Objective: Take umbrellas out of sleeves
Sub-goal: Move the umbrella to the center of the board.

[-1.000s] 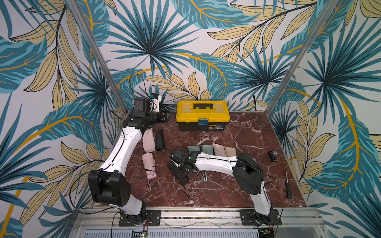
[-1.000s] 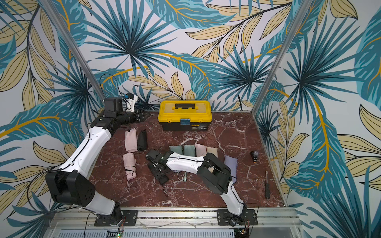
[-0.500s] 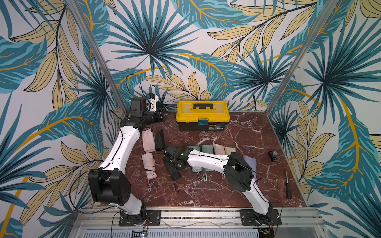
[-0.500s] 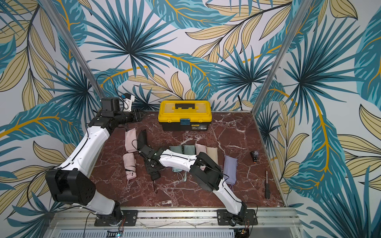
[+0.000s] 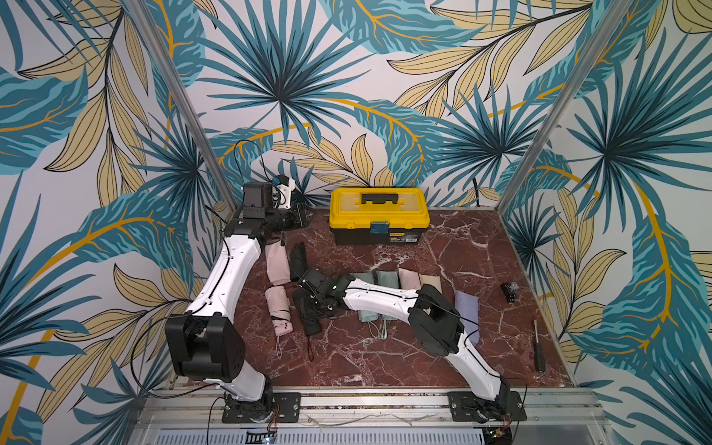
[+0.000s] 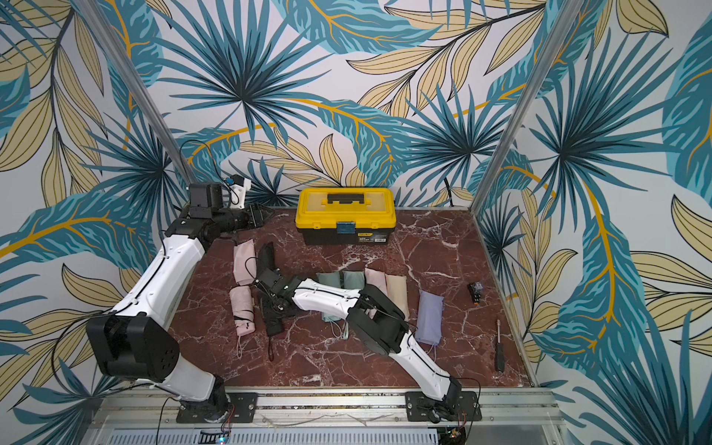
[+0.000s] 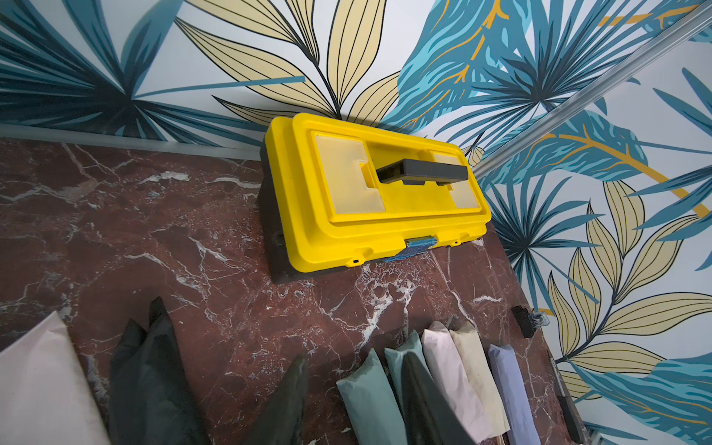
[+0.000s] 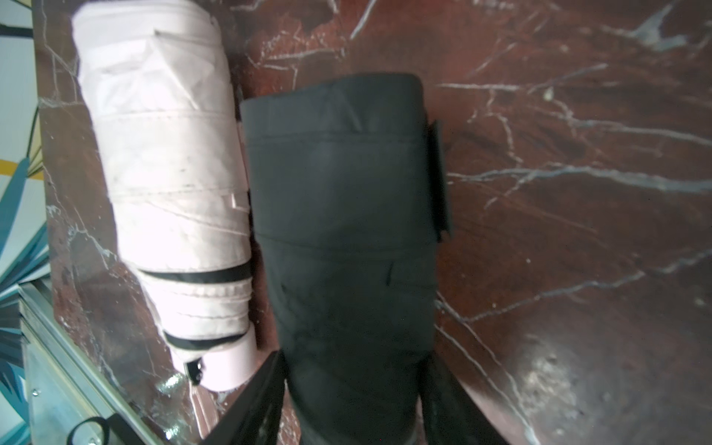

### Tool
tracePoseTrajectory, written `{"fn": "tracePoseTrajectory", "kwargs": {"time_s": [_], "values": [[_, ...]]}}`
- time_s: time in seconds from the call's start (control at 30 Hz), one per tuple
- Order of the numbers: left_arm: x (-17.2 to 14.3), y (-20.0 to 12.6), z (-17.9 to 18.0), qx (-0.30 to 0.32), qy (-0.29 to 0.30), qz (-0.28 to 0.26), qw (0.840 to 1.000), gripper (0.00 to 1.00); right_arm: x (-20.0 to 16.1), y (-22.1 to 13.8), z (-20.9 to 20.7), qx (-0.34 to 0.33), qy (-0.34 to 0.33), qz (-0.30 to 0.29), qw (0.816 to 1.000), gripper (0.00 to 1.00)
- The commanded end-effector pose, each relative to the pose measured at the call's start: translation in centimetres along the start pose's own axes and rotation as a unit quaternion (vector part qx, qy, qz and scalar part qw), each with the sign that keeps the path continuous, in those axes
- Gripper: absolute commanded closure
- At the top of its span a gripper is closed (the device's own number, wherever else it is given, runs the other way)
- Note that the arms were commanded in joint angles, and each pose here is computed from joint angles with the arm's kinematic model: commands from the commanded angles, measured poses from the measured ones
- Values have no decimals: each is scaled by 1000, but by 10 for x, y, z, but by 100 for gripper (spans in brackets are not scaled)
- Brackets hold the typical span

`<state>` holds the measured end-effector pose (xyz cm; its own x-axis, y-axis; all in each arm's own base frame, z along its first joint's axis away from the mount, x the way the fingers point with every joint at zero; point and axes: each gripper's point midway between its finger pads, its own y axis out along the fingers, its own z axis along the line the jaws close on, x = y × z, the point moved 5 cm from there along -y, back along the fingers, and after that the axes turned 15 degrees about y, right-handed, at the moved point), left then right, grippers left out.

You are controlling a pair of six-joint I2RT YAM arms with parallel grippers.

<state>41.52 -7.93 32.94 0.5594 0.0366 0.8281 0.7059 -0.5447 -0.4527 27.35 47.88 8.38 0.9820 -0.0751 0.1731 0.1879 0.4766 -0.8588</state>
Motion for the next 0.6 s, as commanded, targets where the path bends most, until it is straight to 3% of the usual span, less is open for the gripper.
{"fn": "tracePoseTrajectory", "kwargs": {"time_s": [0.0, 0.57], "values": [[3, -1, 4, -1, -2, -7, 1000, 58, 8, 17, -6, -4, 37, -18, 999, 44], [3, 2, 10, -5, -13, -4, 1000, 58, 21, 25, 9, 61, 79, -6, 995, 44]]}}
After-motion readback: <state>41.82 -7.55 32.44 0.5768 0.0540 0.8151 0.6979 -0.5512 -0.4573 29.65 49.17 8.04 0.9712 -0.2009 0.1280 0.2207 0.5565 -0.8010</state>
